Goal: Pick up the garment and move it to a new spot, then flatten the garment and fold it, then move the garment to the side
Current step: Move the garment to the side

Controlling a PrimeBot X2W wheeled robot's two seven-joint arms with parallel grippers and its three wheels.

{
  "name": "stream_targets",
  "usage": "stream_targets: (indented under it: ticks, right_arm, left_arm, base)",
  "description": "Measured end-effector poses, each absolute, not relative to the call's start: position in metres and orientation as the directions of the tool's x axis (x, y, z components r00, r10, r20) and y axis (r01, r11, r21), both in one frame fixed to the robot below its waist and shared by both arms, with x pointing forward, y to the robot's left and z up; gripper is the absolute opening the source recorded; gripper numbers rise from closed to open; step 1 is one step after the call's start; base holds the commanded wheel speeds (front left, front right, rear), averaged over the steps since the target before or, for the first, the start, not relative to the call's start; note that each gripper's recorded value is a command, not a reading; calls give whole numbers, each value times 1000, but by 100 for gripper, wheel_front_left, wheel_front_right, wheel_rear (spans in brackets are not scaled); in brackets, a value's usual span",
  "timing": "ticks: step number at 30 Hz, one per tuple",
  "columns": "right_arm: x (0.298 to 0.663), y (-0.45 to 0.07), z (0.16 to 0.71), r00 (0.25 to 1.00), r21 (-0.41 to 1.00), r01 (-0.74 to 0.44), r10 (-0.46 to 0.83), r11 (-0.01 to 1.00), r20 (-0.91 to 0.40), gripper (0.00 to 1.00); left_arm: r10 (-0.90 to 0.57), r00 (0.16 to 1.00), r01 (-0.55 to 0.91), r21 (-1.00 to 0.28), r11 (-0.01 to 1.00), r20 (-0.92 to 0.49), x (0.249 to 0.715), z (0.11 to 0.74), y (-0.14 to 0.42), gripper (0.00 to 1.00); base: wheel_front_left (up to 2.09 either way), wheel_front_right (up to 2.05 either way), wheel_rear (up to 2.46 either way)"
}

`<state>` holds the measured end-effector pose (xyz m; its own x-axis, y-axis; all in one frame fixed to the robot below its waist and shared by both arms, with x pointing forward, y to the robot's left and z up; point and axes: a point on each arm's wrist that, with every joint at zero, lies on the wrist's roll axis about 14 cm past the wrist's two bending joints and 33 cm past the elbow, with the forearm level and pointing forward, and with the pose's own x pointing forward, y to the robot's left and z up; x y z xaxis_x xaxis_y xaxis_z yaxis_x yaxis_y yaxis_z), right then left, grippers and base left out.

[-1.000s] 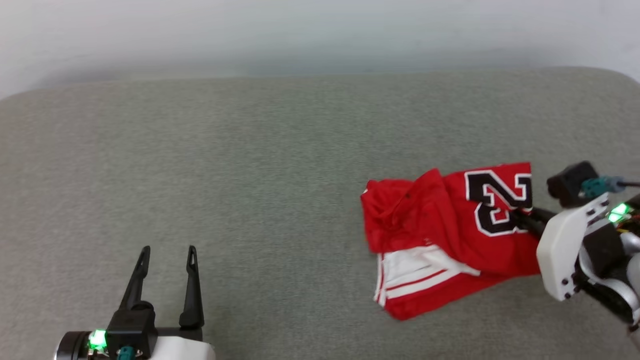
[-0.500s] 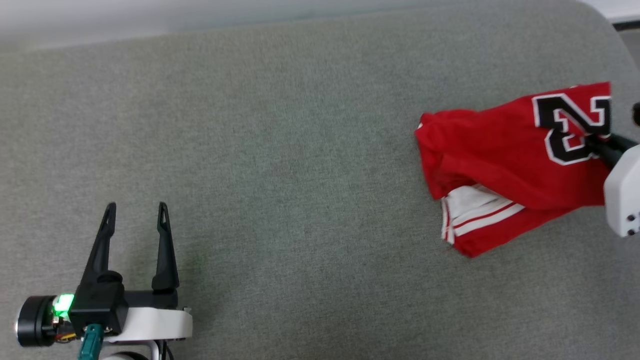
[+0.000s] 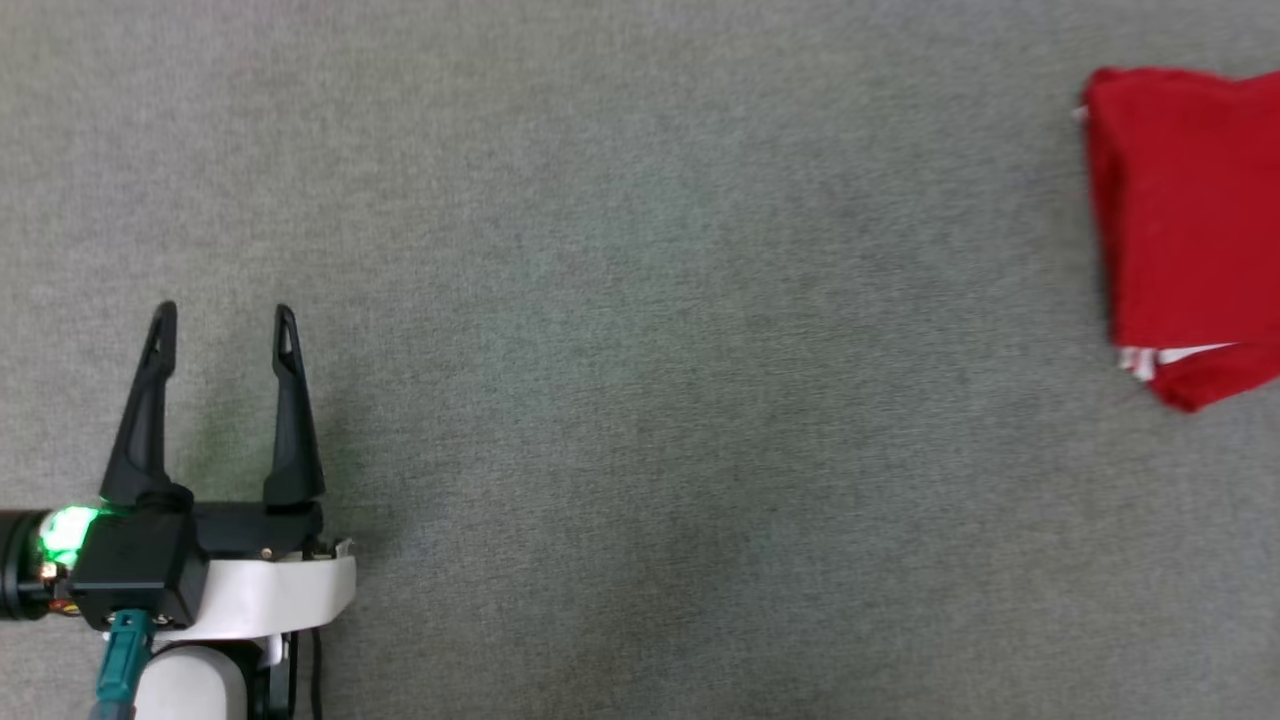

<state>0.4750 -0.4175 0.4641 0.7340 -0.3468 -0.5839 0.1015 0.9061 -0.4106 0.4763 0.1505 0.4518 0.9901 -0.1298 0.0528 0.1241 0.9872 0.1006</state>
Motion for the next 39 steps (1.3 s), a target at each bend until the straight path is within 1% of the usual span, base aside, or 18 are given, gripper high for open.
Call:
stream_targets:
  ticks: [6,12,13,14,18,21,25,28,30,34,38,39]
  right_arm:
    - [480,-451,456,686,-443,202,-449,874,-572,0]
    - [482,-454,445,669,-453,224,-474,863,-573,1]
    - [483,-455,447,679,-450,234,-476,862,-558,76]
    - [485,-454,450,690,-448,242,-478,860,-543,100]
    - [485,-451,463,723,-466,250,-484,849,-494,100]
    - [485,-447,484,773,-457,264,-470,850,-426,100]
    - [486,-429,520,862,-442,258,-412,859,-296,100]
    - [487,-409,553,925,-420,251,-344,872,-162,100]
    - [486,-393,573,953,-398,244,-294,885,-70,100]
    - [477,-354,599,979,-354,204,-187,913,82,100]
    - [465,-312,616,971,-295,154,-89,943,222,100]
    - [462,-302,616,970,-285,135,-68,949,234,100]
  left_arm:
    - [-113,992,107,110,988,50,483,444,159,100]
    - [-104,993,97,117,988,49,485,443,162,100]
    - [-104,993,97,117,988,50,485,443,162,100]
    - [-103,993,97,117,988,53,484,445,162,100]
    - [-93,993,85,115,990,70,480,455,162,100]
    - [-79,994,70,110,991,79,471,464,163,100]
    - [-64,994,54,105,993,89,456,477,164,100]
    - [-49,994,39,104,994,99,444,487,166,100]
    - [-42,993,31,104,994,109,437,494,168,100]
    - [-19,993,7,98,995,119,421,504,173,100]
    - [-2,992,-11,99,995,128,407,512,178,100]
    - [2,991,-16,100,995,134,404,514,180,100]
  base:
    - [0,0,0]
    - [0,0,0]
    - [0,0,0]
    - [0,0,0]
    - [0,0,0]
    - [0,0,0]
    - [0,0,0]
    - [0,0,0]
    - [0,0,0]
    - [0,0,0]
    - [0,0,0]
    - [0,0,0]
